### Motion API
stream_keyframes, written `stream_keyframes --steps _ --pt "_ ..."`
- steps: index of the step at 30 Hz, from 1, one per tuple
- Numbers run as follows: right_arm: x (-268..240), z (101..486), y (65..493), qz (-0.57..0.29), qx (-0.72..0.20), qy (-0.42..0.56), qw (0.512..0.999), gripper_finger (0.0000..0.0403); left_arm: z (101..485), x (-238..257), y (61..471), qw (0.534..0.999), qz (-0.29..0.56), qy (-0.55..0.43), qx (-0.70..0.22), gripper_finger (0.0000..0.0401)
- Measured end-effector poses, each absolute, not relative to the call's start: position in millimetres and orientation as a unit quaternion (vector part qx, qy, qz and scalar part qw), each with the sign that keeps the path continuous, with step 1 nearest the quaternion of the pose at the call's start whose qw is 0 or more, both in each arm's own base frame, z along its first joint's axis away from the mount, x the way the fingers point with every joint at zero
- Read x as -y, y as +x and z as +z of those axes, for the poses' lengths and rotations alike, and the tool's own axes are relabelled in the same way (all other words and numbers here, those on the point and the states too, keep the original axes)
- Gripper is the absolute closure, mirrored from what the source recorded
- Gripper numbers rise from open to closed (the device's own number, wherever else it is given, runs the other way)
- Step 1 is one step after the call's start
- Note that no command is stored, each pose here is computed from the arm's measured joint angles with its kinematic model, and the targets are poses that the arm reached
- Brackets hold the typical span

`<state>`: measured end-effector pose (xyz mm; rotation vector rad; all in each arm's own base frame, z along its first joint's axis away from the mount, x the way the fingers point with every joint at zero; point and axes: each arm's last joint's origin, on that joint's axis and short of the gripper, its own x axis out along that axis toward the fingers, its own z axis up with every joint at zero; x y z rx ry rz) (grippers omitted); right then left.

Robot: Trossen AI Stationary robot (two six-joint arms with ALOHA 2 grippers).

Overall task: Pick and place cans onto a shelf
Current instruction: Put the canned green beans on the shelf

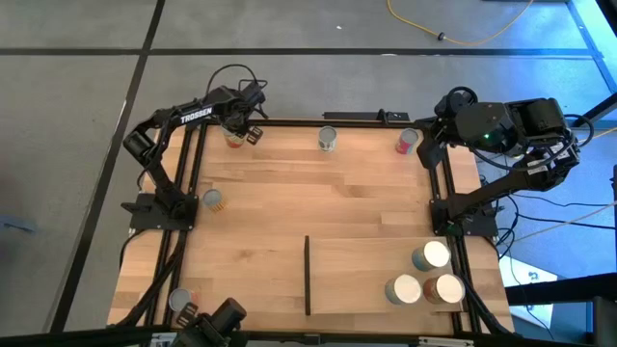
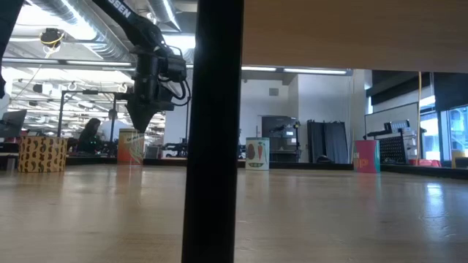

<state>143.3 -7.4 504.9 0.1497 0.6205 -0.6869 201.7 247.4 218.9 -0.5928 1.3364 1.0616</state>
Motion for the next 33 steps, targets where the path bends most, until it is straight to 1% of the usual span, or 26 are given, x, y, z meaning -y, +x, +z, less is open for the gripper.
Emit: stream_keyframes --steps 3,6,7,11,15,18,24,28,33 --pt "7 505 143 -0.331 -0.299 0.072 0.892 0.0397 219 -247 202 0.624 0.449 -0.243 -0.591 0.035" --pt "7 505 143 -0.331 -0.299 0.073 0.892 0.0397 218 -247 202 0.623 0.45 -0.237 -0.594 0.0388" --pt "7 505 143 -0.331 -0.299 0.073 0.892 0.0397 218 -248 202 0.623 0.452 -0.236 -0.593 0.0393" --pt "7 505 143 -0.331 -0.299 0.073 0.892 0.0397 221 -249 203 0.632 0.443 -0.225 -0.595 0.0398" --pt "7 505 143 -0.331 -0.299 0.073 0.892 0.0397 234 -250 210 0.643 0.423 -0.216 -0.6 0.04" --pt "7 505 143 -0.331 -0.299 0.073 0.892 0.0397 255 -251 220 0.666 0.412 -0.194 -0.591 0.04" --pt "7 505 143 -0.331 -0.299 0.073 0.892 0.0397 302 -236 239 0.695 0.381 -0.147 -0.591 0.04" --pt "7 505 143 -0.331 -0.299 0.073 0.892 0.0397 341 -211 260 0.729 0.357 -0.101 -0.575 0.0401" --pt "7 505 143 -0.331 -0.299 0.074 0.892 0.0397 388 -162 286 0.779 0.322 -0.029 -0.537 0.0401"
